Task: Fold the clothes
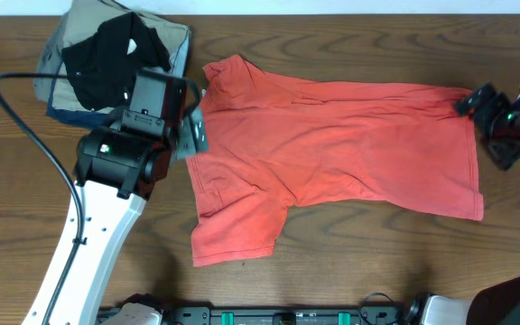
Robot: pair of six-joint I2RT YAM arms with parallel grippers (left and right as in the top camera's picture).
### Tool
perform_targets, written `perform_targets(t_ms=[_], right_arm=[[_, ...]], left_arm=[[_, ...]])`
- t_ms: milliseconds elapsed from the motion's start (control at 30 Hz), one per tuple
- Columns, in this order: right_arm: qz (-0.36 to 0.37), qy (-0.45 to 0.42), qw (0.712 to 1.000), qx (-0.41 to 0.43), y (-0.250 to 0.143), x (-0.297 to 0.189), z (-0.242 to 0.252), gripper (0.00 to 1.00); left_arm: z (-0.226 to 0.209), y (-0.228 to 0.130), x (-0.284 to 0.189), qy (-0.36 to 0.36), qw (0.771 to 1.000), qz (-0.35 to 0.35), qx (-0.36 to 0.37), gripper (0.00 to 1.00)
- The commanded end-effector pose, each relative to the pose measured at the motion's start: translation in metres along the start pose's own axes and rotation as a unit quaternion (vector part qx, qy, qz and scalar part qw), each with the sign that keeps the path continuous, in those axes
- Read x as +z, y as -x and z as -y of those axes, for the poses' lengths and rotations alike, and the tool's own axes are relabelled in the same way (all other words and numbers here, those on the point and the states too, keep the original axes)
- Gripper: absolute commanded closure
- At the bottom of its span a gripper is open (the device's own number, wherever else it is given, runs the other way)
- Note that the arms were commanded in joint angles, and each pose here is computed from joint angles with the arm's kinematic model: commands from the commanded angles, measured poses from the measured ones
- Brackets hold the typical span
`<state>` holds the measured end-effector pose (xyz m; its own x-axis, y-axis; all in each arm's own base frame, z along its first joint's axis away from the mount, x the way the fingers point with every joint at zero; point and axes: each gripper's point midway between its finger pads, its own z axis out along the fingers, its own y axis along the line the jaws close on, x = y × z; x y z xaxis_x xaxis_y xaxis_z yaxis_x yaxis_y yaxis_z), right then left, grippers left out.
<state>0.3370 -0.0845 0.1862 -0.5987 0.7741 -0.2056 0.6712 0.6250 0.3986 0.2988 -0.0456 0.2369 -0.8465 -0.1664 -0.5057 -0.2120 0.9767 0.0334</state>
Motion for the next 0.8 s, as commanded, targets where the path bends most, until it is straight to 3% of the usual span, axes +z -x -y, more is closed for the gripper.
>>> perform_targets(t_ms=[0, 300, 533, 767], right_arm=[[-0.016, -0.041, 0.999, 0.008, -0.010, -0.002, 0.016, 0.01], [-0.005, -0.202, 0.975, 0.094, -0.030, -0.028, 0.077, 0.01], [-0.007, -0.228, 0.970, 0.087, -0.040, -0.036, 0.089, 0.01], [-0.043, -0.247, 0.964, 0.091, -0.063, -0.006, 0.110, 0.01]], left_arm=[[-0.005, -0.023, 0.002, 0.010, 0.998, -0.049, -0.033, 0.02], [-0.031, -0.077, 0.007, 0.069, 0.986, -0.139, -0.061, 0.02], [-0.036, -0.101, 0.016, 0.079, 0.980, -0.162, -0.080, 0.02], [-0.025, -0.142, 0.039, 0.044, 0.972, -0.215, -0.082, 0.02]])
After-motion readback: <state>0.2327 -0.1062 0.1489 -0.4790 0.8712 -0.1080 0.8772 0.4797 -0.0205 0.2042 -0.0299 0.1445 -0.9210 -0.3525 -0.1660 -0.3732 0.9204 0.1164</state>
